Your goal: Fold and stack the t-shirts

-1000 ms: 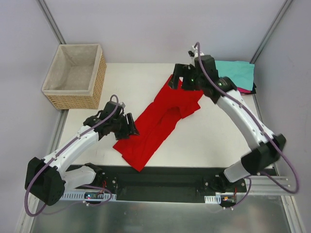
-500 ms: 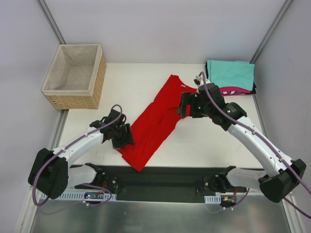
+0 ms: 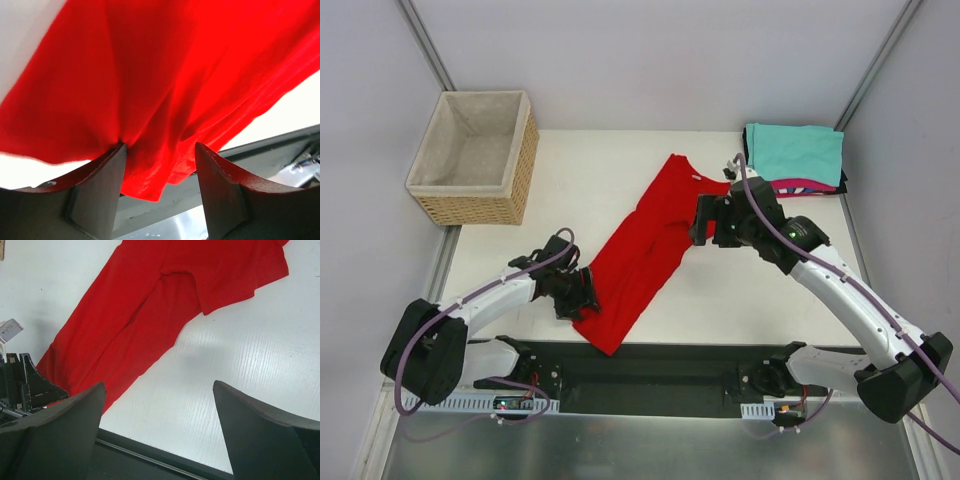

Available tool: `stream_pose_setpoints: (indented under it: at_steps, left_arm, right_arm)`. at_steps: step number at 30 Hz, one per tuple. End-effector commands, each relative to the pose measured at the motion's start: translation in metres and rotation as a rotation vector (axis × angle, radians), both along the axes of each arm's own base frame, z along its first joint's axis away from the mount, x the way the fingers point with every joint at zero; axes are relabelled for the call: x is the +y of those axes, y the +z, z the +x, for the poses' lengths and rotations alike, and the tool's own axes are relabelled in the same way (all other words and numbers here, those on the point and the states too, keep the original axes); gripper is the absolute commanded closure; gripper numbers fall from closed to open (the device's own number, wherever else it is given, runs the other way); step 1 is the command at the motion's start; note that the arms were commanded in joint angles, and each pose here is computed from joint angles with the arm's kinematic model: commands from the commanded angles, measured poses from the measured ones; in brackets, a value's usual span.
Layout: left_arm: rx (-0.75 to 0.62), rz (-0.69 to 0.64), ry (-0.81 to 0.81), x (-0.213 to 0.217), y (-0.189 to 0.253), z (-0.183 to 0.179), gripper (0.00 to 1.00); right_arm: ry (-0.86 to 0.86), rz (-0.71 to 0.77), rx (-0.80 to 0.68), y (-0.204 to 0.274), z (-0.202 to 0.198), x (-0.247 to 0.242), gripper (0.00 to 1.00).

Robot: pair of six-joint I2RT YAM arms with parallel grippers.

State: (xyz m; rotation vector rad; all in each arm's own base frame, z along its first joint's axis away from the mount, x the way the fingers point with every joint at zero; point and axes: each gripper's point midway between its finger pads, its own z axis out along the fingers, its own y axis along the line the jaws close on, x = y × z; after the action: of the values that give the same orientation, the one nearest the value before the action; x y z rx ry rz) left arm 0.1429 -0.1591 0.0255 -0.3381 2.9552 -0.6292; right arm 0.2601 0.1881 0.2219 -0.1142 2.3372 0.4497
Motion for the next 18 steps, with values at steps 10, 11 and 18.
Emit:
stream_pose_setpoints:
  at_steps: [10,11,18]
  left_arm:
    - [0.128,0.009,-0.103,-0.029,-0.038,-0.033,0.43]
    - [0.119,0.003,-0.139,-0.039,-0.036,-0.035,0.43]
    - [0.120,-0.005,-0.296,-0.109,-0.032,-0.033,0.44]
  right_arm:
    - [-0.034,-0.034,-0.008,0.002,-0.001,-0.010,0.07]
    - [-0.033,-0.034,-0.009,0.002,-0.001,-0.010,0.07]
    - [-0.045,-0.050,0.000,0.000,0.000,-0.013,0.07]
